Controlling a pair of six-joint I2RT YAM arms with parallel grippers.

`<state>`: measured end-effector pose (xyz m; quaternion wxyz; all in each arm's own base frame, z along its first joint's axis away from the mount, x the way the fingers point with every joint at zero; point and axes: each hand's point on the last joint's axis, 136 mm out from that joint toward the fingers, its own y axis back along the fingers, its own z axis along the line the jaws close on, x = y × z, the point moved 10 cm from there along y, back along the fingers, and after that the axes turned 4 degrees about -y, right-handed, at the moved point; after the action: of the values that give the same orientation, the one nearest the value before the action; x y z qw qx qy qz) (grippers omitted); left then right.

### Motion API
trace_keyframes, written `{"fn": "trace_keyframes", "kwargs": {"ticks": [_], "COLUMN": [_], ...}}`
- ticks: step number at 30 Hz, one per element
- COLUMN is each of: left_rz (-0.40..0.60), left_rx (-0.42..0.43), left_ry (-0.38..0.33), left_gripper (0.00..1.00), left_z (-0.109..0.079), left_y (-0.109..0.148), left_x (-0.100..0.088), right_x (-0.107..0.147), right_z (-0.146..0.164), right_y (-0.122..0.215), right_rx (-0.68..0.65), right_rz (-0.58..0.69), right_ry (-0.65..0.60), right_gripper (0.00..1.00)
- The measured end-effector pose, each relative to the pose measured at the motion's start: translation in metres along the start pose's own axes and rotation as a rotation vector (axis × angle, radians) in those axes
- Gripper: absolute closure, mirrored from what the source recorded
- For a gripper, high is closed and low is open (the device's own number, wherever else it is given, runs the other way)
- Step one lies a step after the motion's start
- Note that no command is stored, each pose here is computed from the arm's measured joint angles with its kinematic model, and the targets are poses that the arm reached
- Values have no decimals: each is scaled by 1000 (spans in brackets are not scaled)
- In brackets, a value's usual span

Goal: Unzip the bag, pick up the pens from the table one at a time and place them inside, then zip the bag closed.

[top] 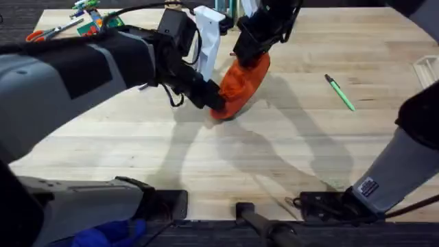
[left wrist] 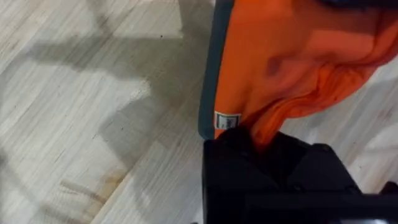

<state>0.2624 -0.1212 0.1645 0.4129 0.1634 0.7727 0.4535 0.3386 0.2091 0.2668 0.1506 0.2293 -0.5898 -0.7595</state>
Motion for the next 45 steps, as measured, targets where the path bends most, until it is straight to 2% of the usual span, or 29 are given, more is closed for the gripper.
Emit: {"fn": "trace_keyframes", "kwargs": {"ticks": [12,15,16,21,22,33,45], "left_rz": [0,0,0,-16,-17,-14,-27], "left_rx": [0,0,-1,-3,-1,-5,-2], "left_ry": [0,0,0,-9,-7,-8,-16], "left_gripper": [959,959,959,959,959,959,959], "left_z": [0,0,0,0,1,1,1], "left_y": [0,0,0,0,0,0,0], "left_x": [0,0,0,-2,-2,-2,-4], "right_x": [0,1,1,4,6,10,15], "right_z": [0,1,1,10,13,18,-8], "right_y": [0,0,0,-1,-3,-4,3], "right_rx": [-6,-7,-11,-57,-62,-64,-78], "right_rz": [1,3,6,27,44,72,94], "right_ry": [-1,-4,-9,3,9,12,-73], "right_gripper": [969,908,820,98,31,4,4]}}
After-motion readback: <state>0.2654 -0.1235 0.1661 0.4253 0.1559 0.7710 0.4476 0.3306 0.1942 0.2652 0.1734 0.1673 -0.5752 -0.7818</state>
